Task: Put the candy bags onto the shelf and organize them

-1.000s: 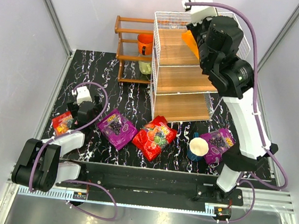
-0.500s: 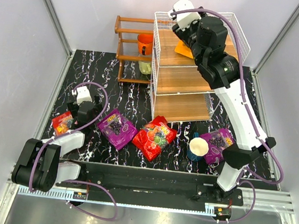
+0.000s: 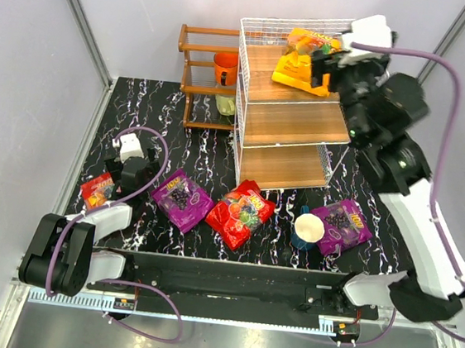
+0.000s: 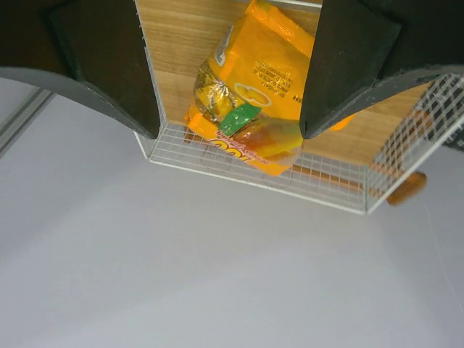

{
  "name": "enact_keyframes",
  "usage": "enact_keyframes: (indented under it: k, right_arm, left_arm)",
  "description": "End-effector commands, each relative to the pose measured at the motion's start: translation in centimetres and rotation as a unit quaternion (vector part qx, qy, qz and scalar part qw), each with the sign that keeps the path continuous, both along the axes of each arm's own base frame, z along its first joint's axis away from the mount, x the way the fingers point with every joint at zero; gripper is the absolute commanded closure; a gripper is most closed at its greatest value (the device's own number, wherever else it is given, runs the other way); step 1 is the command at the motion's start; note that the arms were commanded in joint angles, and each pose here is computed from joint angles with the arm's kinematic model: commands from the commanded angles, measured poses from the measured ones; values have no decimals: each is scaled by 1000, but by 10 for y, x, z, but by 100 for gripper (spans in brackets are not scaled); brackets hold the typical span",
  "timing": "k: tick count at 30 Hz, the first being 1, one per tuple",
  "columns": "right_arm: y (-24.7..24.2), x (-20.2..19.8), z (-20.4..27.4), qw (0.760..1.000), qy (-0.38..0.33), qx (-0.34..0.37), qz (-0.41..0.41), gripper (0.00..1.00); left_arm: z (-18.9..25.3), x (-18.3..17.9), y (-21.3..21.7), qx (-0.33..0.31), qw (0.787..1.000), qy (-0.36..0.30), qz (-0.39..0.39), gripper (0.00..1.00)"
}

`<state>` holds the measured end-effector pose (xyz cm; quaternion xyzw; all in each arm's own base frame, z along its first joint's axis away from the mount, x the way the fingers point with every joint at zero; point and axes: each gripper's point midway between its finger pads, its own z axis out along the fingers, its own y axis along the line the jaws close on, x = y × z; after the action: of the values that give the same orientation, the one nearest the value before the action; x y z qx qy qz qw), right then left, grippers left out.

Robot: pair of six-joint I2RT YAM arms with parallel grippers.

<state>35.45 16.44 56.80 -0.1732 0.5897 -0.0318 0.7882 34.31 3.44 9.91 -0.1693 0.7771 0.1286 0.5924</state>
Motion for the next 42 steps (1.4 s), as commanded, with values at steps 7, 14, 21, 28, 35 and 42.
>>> enact_keyframes:
  k: [7, 14, 21, 28, 35, 42]
  right_arm:
    - [-14, -51, -3, 986, 69, 141, 59, 27]
    - [-1, -41, -49, 977, 128, 163, 59, 10]
    - [-3, -16, -71, 976, 142, 165, 4, 9]
    - [-32, 0, -87, 975, 136, 142, -104, 19]
    - [-61, 10, -97, 965, 135, 133, -182, 22]
    - [-80, 21, -100, 957, 138, 146, -208, 21]
  left_arm:
    - [21, 14, -4, -2, 1000, -30, -8, 1]
    - [21, 14, -4, -1, 1000, -29, -7, 1]
    - [20, 13, -4, -2, 1000, -28, -6, 1]
    - [20, 14, -4, -2, 1000, -28, -5, 1]
    - [20, 14, -3, -2, 1000, -26, -4, 1]
    - [20, 15, -4, -3, 1000, -26, -4, 1]
